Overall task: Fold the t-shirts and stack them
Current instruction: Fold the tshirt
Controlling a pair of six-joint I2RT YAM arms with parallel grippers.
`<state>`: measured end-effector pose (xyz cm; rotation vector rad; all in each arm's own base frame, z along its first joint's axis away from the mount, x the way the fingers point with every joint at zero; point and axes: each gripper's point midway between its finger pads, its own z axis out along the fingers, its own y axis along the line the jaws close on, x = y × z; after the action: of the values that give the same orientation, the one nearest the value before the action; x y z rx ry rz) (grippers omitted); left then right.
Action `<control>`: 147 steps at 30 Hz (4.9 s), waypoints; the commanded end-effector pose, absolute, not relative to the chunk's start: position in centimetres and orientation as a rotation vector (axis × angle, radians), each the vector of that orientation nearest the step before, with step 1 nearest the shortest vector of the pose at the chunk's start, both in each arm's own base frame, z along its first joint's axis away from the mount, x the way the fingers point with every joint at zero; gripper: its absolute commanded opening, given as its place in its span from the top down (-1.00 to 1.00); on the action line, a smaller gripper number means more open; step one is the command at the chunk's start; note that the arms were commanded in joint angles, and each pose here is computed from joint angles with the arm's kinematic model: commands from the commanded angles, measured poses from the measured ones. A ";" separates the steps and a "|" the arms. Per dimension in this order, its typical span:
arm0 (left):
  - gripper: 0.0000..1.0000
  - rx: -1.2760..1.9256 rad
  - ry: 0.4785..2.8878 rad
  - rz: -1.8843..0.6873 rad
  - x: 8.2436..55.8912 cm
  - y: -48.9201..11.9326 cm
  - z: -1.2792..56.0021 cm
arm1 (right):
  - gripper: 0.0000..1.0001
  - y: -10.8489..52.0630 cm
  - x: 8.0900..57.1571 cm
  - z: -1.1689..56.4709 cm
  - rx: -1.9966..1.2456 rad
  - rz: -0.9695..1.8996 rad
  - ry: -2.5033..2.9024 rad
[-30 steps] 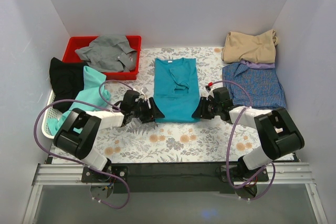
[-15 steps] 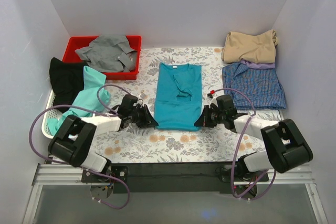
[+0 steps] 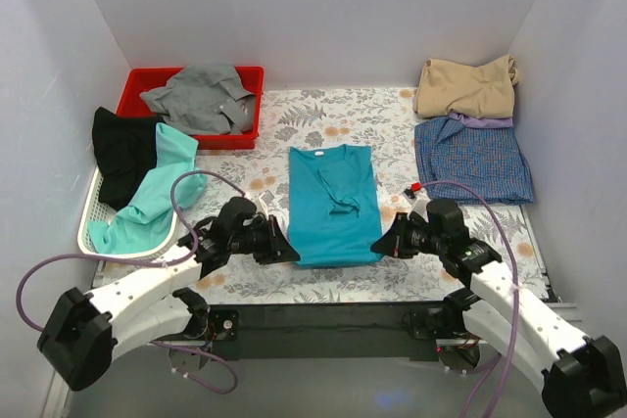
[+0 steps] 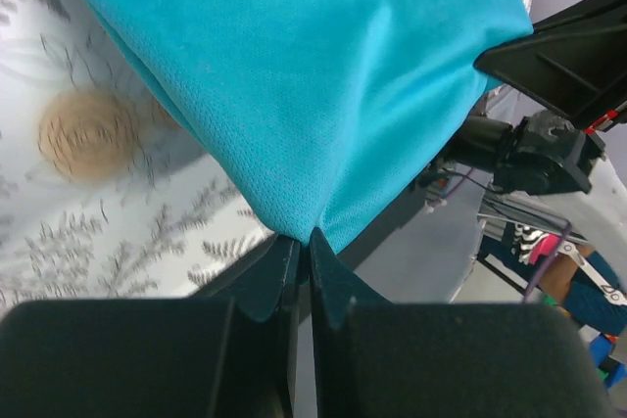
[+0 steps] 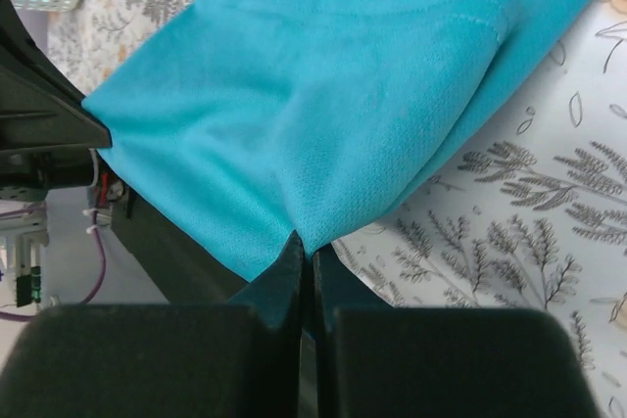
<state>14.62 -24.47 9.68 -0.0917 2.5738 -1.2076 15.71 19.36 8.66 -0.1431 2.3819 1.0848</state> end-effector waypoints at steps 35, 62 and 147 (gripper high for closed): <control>0.99 -0.229 2.484 -0.751 36.5 -24.6 12.8 | 0.95 22.9 35.2 14.0 -0.349 0.889 2.389; -0.35 -0.318 2.320 -0.670 48.2 -18.9 14.9 | -0.49 18.8 49.1 16.2 -0.364 0.777 2.183; -0.39 -0.377 2.475 -0.713 37.9 -18.1 7.6 | -0.59 23.1 47.8 6.8 -0.547 0.951 2.320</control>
<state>37.67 -18.61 6.67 -0.3504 2.5184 -0.7267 46.05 23.27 6.47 -0.5272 2.3758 0.8650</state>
